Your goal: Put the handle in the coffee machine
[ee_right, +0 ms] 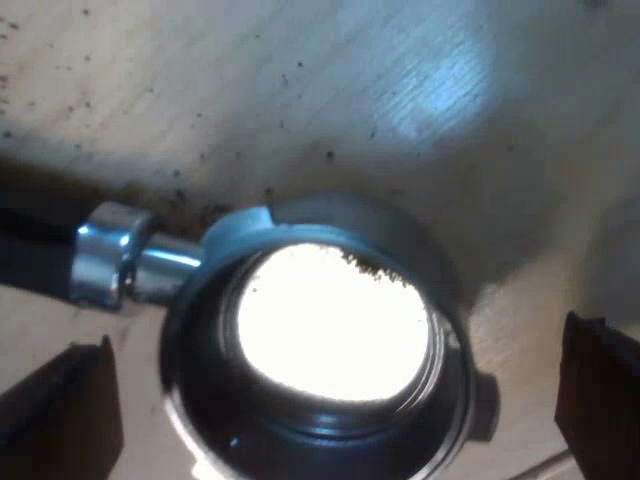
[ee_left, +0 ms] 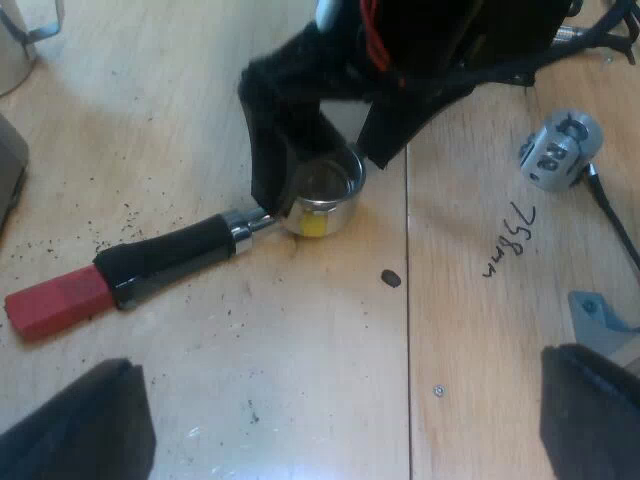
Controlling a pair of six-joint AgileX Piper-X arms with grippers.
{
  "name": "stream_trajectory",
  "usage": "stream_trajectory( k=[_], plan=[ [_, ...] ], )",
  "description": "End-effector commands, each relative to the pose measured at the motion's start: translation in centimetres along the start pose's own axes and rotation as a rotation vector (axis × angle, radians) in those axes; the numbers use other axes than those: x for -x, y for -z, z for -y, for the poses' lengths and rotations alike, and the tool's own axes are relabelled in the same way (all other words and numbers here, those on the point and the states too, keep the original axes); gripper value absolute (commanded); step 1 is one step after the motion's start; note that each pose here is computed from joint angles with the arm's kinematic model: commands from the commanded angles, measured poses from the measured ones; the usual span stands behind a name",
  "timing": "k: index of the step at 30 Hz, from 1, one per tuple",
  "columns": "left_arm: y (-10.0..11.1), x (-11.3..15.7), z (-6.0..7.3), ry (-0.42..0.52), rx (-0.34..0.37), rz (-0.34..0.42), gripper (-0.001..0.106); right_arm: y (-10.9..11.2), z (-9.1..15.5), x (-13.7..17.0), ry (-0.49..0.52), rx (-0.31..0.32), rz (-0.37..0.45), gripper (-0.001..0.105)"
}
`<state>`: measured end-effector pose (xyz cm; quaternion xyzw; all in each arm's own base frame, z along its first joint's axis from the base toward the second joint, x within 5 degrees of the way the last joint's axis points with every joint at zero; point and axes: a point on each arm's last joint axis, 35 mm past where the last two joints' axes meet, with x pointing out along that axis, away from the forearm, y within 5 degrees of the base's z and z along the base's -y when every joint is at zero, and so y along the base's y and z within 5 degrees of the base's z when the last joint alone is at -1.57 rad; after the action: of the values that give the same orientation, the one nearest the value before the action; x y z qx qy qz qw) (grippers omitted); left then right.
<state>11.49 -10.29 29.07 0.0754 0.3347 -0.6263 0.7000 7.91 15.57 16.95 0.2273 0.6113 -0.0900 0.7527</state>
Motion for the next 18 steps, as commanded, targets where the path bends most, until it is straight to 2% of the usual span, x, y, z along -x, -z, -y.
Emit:
stream_trajectory(
  k=[1,6,10,18],
  plan=[
    [-0.3,0.1,0.1,0.008,-0.004,0.014,0.081,0.0,0.0,-0.4,0.019,0.031,0.010,0.089],
    [-0.3,0.1,0.1,0.008,0.001,0.014,0.081,-0.2,-0.1,-0.6,0.019,0.073,0.043,0.089],
    [-0.3,0.1,0.1,0.008,0.004,0.014,0.081,-0.9,-0.1,-0.7,0.028,0.060,0.059,0.089],
    [-0.3,0.1,0.1,0.008,0.004,0.014,0.081,-1.5,0.0,-1.2,0.046,0.118,-0.008,0.089]
  ],
)
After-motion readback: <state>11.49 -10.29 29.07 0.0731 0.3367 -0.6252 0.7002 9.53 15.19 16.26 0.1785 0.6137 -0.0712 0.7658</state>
